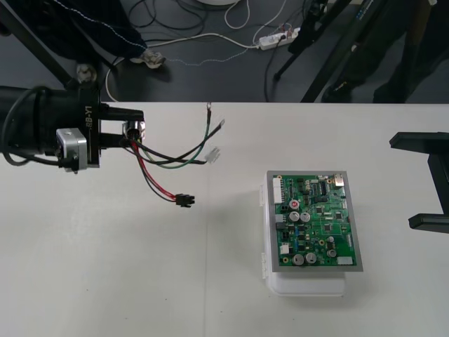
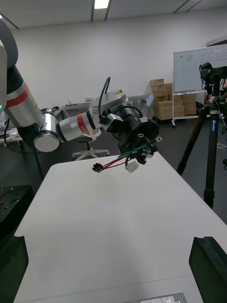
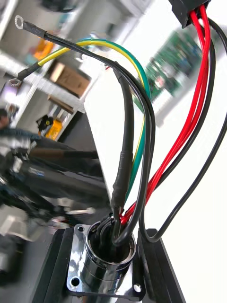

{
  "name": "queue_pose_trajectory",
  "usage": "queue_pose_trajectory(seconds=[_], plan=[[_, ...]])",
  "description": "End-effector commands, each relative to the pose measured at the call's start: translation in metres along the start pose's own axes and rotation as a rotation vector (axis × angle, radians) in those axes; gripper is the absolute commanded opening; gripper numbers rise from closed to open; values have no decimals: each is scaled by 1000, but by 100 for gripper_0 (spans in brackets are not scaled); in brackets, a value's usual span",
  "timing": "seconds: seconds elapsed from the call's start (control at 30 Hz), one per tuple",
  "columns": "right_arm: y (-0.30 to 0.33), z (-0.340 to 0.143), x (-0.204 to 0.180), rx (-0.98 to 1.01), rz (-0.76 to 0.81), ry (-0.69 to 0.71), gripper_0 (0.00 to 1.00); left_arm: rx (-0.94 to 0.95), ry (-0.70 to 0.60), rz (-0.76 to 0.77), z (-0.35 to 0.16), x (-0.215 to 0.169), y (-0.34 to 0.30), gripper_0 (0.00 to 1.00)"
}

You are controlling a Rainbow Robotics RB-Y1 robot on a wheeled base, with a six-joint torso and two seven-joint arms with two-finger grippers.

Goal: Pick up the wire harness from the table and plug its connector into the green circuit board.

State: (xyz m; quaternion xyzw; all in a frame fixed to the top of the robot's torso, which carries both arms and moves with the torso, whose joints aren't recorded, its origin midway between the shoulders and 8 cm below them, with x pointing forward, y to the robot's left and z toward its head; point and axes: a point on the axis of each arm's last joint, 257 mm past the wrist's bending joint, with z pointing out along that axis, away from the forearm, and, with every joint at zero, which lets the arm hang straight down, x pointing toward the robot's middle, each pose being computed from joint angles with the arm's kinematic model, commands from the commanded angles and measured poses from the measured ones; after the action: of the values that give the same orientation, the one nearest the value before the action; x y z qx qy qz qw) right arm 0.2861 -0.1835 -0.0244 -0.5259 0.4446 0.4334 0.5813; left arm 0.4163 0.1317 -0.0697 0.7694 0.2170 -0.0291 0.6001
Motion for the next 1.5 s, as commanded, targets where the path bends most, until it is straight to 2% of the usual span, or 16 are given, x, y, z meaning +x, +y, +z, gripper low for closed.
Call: queue_pose_trajectory(seconds=[0.03, 0.4, 0.53, 0.73, 1.13, 1.5], plan=[[3, 2, -4, -24, -19, 6, 100, -70, -63, -220, 6, -13, -4, 0], [3, 2, -4, -24, -11, 6, 100, -143, -160, -587, 29, -30, -13, 0], [2, 1, -4, -25, -1, 12, 100, -123, -174, -763, 30, -45, -23, 0], [2, -2, -3, -29, 1, 36, 100, -92, -167, -899, 27, -65, -34, 0], [3, -12, 0, -54, 22, 136, 100, 22, -213, -1158, 37, -138, -52, 0], [8, -4, -11, -120, 19, 141, 100, 168, -328, -1393, 71, -193, -64, 0]])
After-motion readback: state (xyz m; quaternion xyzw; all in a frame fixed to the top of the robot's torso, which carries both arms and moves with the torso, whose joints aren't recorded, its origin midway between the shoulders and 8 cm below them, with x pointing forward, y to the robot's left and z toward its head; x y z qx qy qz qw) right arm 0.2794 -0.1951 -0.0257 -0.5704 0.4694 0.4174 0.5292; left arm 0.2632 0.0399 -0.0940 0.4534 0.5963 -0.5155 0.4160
